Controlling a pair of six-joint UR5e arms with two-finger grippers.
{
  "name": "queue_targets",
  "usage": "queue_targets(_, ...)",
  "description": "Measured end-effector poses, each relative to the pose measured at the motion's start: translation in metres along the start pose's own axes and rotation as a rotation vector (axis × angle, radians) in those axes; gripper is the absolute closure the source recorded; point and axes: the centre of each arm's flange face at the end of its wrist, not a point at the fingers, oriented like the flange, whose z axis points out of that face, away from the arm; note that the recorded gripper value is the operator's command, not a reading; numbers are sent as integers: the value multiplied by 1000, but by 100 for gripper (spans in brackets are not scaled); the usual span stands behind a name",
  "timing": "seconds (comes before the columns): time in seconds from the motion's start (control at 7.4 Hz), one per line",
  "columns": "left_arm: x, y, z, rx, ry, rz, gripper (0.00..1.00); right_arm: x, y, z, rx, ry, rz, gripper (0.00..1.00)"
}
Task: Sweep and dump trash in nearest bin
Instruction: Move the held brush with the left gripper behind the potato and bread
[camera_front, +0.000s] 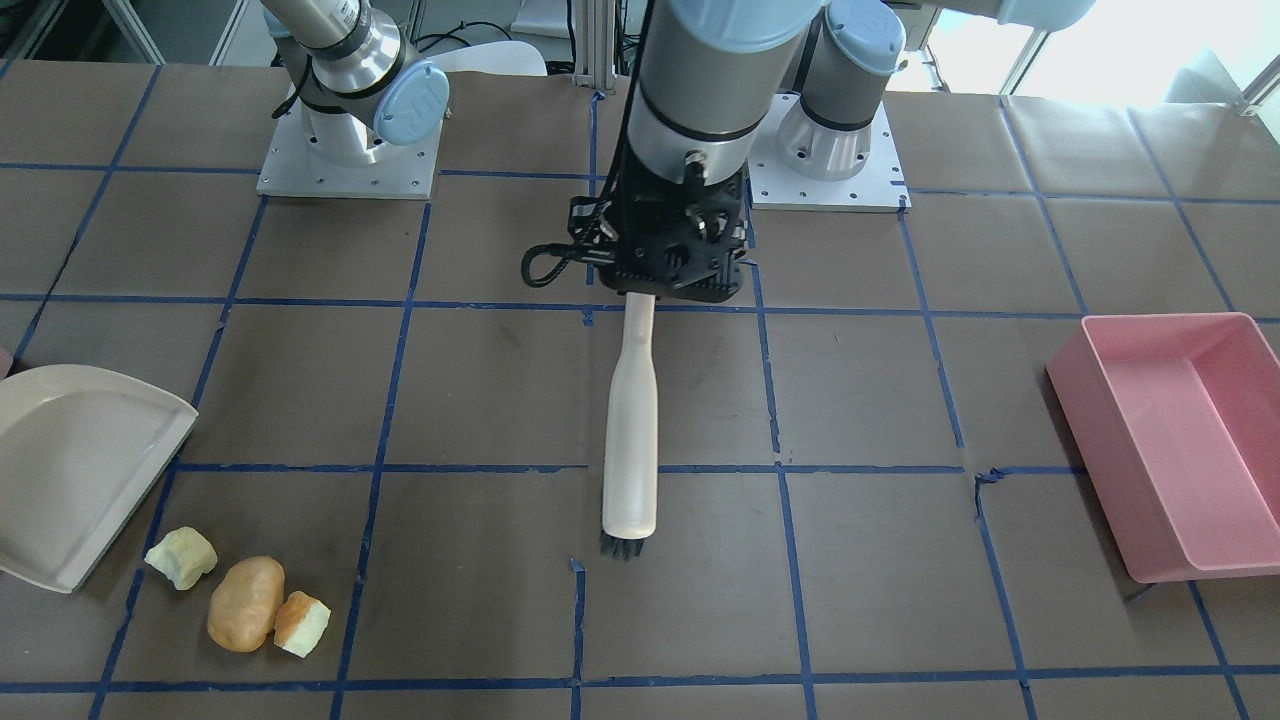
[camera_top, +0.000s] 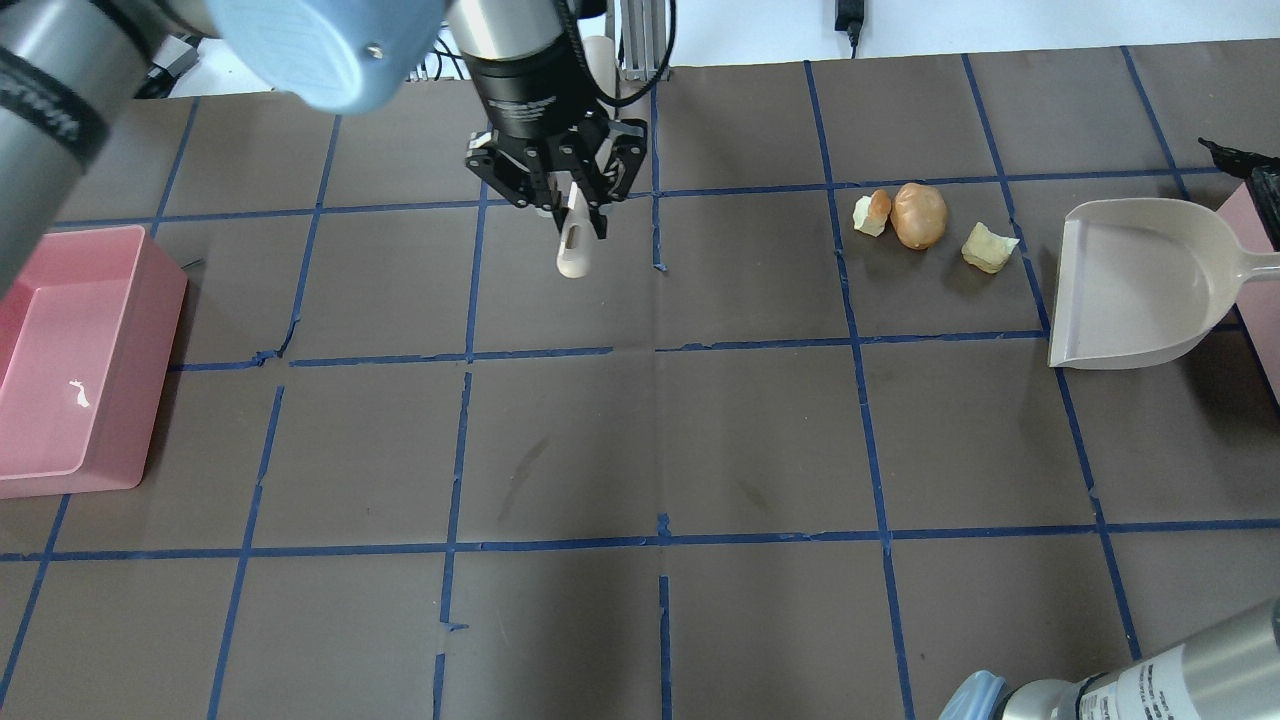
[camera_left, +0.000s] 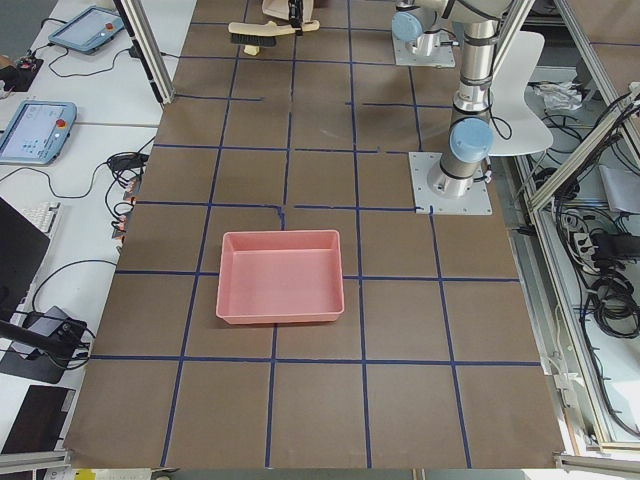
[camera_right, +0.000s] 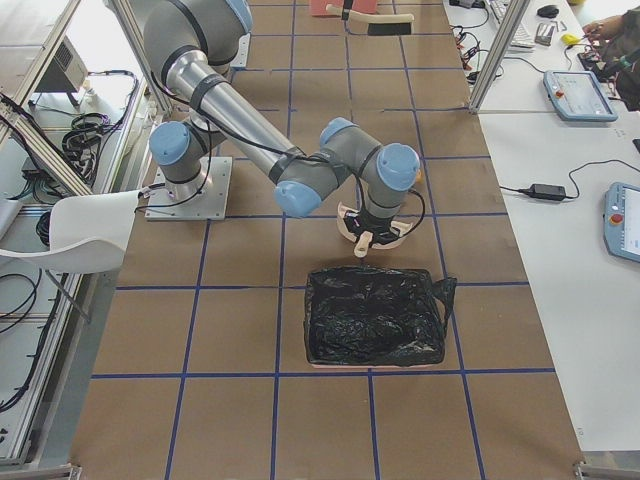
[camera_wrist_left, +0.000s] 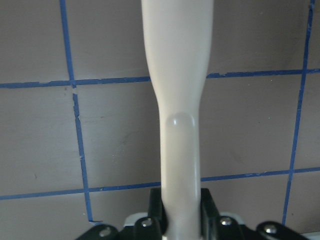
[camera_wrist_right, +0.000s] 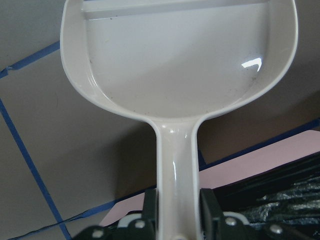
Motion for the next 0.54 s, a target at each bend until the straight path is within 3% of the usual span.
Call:
queue_targets(0.27,73,-17,48,17,-2,-134,100,5,-4,8,18,-4,-16,95)
queue_targets(0.54,133,-35,100,10,-10,-204,100,7,-10,10,40,2,-25,95)
